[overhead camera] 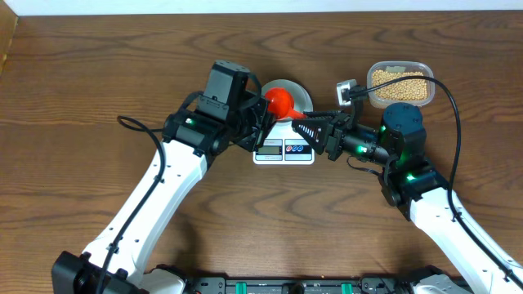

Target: Scoop item into bowl and weigh 50g on scale

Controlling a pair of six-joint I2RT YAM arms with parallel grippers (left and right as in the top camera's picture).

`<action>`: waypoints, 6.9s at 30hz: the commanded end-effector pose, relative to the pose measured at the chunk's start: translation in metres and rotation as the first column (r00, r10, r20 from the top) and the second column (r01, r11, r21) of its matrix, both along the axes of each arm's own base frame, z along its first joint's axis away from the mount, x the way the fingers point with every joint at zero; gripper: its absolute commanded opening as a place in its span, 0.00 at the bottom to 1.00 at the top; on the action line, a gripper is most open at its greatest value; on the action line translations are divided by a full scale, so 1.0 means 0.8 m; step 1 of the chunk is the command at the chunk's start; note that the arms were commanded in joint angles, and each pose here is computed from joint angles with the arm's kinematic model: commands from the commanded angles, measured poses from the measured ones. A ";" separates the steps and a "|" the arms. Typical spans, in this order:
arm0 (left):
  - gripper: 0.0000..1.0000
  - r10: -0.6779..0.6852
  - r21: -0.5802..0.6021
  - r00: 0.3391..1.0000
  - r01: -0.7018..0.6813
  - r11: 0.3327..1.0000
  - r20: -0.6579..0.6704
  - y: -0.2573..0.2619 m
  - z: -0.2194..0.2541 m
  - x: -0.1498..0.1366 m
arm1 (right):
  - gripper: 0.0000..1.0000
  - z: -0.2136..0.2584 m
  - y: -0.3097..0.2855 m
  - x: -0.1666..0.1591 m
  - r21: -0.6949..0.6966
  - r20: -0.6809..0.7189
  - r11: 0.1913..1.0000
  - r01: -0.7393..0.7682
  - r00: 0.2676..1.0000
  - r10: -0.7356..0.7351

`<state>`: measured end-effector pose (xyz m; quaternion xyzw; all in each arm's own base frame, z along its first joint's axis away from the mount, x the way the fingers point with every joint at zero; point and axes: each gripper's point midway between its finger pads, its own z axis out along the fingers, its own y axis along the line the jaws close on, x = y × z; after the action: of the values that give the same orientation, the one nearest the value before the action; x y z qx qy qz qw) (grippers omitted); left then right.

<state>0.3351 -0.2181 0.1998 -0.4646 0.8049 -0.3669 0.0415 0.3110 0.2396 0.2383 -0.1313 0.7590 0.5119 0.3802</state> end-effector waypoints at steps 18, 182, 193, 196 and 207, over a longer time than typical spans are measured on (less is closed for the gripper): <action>0.07 -0.011 0.038 1.000 0.011 0.999 0.018 0.001 -0.004 -0.003 | 0.13 0.009 0.004 0.002 0.001 0.024 1.000 -0.007 1.000 0.007; 0.07 -0.372 0.657 0.928 0.276 0.702 0.007 0.030 -0.087 -0.053 | 0.01 -0.019 -0.155 0.073 -0.032 -0.093 0.942 0.334 0.937 -0.335; 0.07 -0.401 0.677 0.914 0.336 0.655 -0.065 0.018 -0.136 -0.040 | 0.01 -0.022 -0.154 0.071 -0.043 -0.091 0.944 0.326 0.940 -0.329; 0.07 -0.422 0.681 0.906 0.337 0.650 -0.045 0.013 -0.136 -0.034 | 0.01 -0.023 -0.154 0.070 -0.047 -0.093 0.945 0.325 0.940 -0.328; 0.07 -0.422 0.687 0.904 0.352 0.636 -0.072 0.006 -0.168 -0.024 | 0.01 -0.027 -0.154 0.069 -0.063 -0.086 0.945 0.320 0.942 -0.324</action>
<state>0.3159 -0.2161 0.0822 -0.2218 0.9552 -0.0895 0.1744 0.3641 0.1162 0.2089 0.0254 0.8039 0.4319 0.4081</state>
